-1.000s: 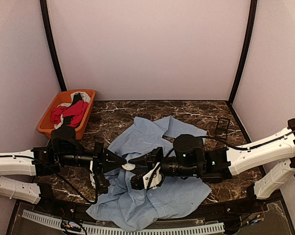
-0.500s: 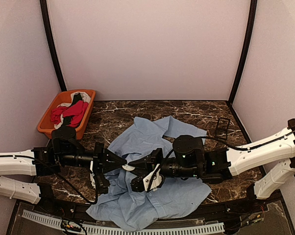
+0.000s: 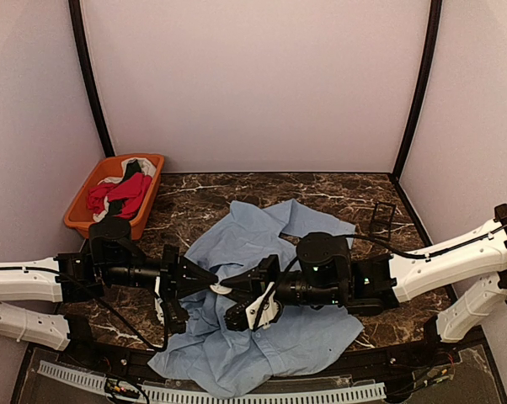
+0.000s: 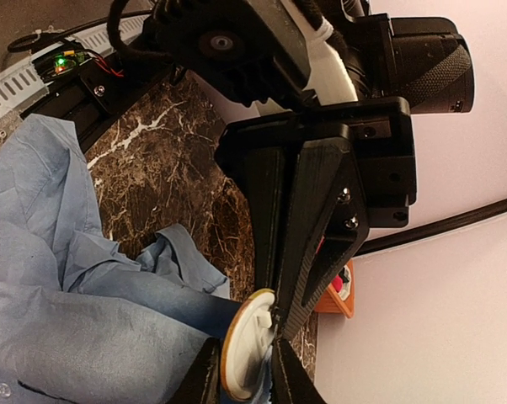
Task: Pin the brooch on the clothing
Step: Close the brooch on the flattened clothing.
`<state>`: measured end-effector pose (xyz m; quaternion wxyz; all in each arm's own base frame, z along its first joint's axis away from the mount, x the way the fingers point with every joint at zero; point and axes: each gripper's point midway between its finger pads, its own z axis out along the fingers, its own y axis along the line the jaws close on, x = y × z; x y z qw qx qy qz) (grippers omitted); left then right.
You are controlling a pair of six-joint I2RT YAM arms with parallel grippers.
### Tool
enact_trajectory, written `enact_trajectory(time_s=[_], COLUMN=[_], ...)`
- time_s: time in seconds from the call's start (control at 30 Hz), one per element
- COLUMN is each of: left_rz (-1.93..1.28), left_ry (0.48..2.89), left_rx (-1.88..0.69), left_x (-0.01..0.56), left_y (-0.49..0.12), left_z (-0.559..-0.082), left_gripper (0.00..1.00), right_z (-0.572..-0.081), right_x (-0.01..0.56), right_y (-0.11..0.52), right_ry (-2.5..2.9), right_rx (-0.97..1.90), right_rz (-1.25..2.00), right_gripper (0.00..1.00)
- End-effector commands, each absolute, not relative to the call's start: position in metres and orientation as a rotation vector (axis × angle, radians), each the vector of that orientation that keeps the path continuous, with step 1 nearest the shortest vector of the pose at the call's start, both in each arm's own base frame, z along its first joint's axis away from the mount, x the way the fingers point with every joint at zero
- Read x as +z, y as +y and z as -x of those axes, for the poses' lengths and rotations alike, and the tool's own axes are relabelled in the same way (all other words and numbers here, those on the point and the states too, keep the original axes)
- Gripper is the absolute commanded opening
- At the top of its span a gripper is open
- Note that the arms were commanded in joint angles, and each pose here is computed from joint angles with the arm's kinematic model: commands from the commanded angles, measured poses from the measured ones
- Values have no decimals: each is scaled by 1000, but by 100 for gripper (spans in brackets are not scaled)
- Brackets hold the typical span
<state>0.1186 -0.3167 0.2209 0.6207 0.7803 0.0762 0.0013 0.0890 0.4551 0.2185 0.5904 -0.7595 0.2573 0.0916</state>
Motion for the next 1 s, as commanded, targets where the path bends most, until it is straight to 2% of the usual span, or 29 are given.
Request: enact_trajectory(time_s=[0.0,0.13,0.33,0.97], left_rz=[-1753,-1745,-1732,-1712], left_ry=[158,165,186,170], left_rx=[-17,-24,-34,-6], left_x=[232,234,238,243], left_y=[-318,-319,-319,-316], left_z=[-114,-114,-115,-115], left_gripper=[1,1,1,1], right_z=[-75,-74,-74,-83], right_x=[200,193,190,177], right_y=[458,460,462,466], right_ry=[580,576,582,647], right_rx=[238,227,209,177], right_rz=[1852,1879,1880,1895], right_gripper=[20,19,11,15])
